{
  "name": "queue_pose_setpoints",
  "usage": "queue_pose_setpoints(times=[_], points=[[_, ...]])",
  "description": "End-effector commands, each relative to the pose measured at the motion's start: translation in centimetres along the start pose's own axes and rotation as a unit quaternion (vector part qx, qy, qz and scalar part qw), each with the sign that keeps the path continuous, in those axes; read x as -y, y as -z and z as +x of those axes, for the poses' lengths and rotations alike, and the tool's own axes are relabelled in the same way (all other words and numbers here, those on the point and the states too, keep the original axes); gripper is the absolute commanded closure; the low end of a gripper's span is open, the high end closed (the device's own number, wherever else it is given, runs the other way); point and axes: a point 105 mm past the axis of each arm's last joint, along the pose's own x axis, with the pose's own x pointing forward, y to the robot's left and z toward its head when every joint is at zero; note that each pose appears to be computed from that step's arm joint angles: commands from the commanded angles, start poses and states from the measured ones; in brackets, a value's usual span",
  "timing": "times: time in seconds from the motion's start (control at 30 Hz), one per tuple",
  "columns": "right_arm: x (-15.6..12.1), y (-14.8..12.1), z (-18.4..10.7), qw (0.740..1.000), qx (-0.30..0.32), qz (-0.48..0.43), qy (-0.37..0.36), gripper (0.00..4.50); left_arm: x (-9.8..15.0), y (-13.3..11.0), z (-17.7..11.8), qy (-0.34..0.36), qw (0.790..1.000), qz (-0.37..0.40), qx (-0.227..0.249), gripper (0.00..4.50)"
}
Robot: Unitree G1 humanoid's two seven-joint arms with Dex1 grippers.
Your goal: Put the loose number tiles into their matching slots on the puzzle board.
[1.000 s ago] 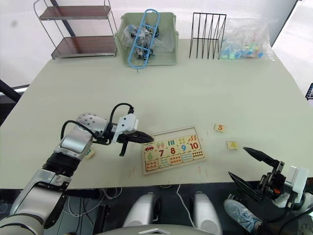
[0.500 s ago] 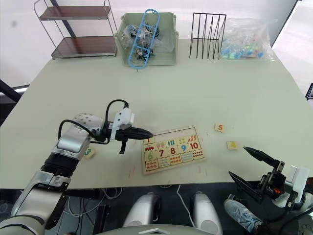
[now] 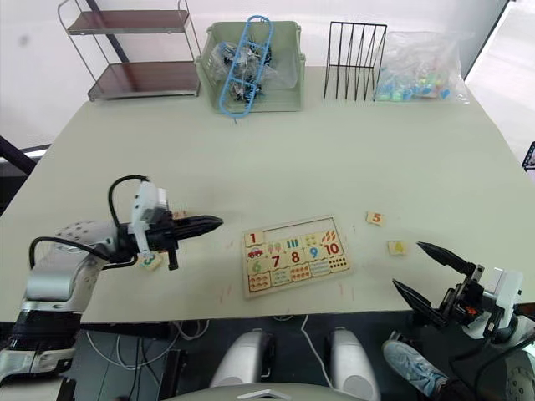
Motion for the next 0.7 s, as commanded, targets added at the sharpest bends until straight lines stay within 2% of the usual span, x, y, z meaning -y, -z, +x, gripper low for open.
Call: queue_pose_setpoints(times=[0.03, 0.07, 0.1, 0.13, 0.23, 0.4, 0.7], points=[[1.5, 0.4, -0.2, 0.999, -0.011, -0.001, 0.035, 0.00, 0.6, -1.8, -1.2, -0.022, 0.999, 0.012, 0.040, 4.44], [1.8, 0.6, -0.4, 0.999, -0.015, -0.003, 0.042, 0.00, 0.7, -1.8, -1.6, -0.032, 0.998, 0.007, 0.046, 4.44], [2.1, 0.8, -0.5, 0.999, -0.019, -0.006, 0.049, 0.00, 0.8, -1.6, -2.0, -0.044, 0.998, 0.002, 0.050, 3.90], [2.4, 0.9, -0.7, 0.998, -0.022, -0.008, 0.055, 0.00, 1.0, -1.5, -2.3, -0.054, 0.997, -0.003, 0.052, 3.62], [3.1, 1.3, -1.3, 0.996, -0.037, -0.011, 0.075, 0.00, 1.0, -0.4, -3.7, -0.093, 0.994, -0.017, 0.051, 2.22], [4.1, 2.2, -2.4, 0.992, -0.072, -0.015, 0.101, 0.00, 0.9, 2.5, -7.7, -0.184, 0.981, -0.051, 0.043, 0.01], [4.2, 2.3, -4.1, 0.990, -0.064, 0.024, 0.121, 0.00, 2.5, 5.8, -12.9, -0.284, 0.955, -0.076, 0.020, 0.01]])
